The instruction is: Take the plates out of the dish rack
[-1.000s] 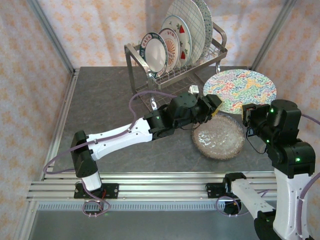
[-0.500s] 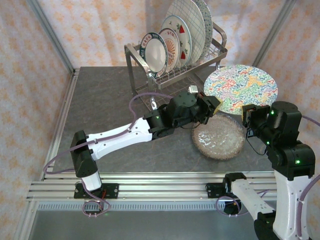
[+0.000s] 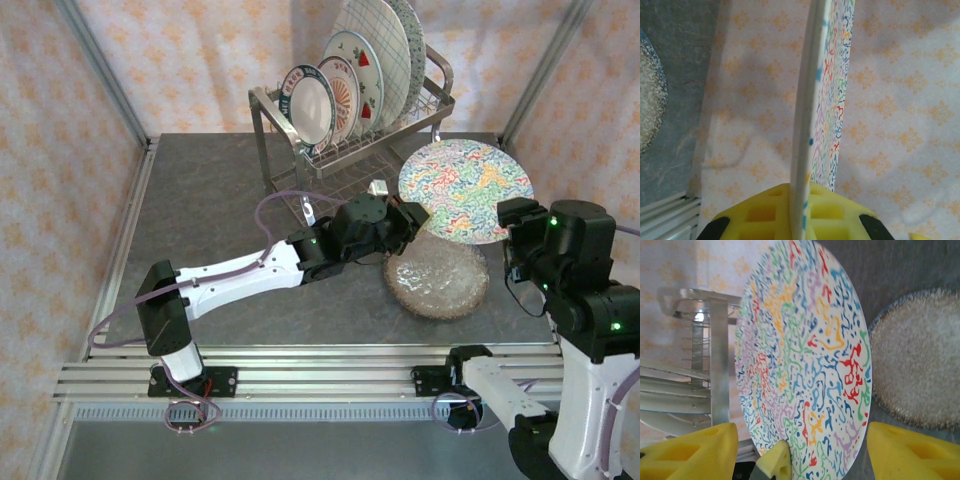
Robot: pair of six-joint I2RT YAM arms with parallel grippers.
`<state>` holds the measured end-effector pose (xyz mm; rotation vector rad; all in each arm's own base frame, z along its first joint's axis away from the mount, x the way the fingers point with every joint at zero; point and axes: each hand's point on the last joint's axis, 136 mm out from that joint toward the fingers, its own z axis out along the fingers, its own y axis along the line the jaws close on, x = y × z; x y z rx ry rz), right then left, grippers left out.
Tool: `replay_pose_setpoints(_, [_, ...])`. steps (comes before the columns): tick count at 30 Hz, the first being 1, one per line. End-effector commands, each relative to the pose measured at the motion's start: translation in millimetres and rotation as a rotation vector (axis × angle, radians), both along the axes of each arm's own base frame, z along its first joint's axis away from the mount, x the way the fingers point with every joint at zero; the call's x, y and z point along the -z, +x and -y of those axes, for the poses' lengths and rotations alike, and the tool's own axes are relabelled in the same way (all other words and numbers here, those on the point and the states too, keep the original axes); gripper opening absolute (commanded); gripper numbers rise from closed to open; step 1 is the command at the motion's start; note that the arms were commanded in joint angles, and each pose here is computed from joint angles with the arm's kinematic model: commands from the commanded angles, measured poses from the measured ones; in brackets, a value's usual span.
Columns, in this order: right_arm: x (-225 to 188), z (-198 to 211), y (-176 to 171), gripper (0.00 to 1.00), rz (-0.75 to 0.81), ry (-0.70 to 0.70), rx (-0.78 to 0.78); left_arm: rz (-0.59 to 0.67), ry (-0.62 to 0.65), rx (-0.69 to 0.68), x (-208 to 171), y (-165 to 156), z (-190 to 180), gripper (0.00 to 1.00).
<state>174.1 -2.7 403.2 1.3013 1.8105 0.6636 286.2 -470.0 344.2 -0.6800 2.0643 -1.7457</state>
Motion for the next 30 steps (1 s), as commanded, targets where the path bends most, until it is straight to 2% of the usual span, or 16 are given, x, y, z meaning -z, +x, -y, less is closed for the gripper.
replay_pose_setpoints(1, [-10.2, 14.8, -7.0, 0.68, -0.006, -0.141, 0.008, 0.106, -0.058, 0.035, -38.0, -5.0, -8.3, 0.0])
replay_pose_setpoints(8, [-27.0, 2.5, 3.6, 0.68, 0.01, -0.245, -0.138, 0.134, 0.05, 0.123, -5.3, -10.2, -2.0, 0.0])
replay_pose_setpoints(17, [-12.7, -3.6, 4.2, 0.69, -0.081, -0.329, -0.25, 0.139, 0.145, 0.159, 63.2, -9.4, 1.4, 0.0])
replay_pose_setpoints(22, [-6.7, -6.1, 8.2, 0.69, -0.094, -0.338, -0.274, 0.128, 0.149, 0.151, 103.6, -6.5, 4.2, 0.0])
replay_pose_setpoints(30, [-1.2, -12.3, 15.7, 0.69, -0.092, -0.329, -0.306, 0.117, 0.124, 0.166, 142.6, 0.5, 19.7, 0.0])
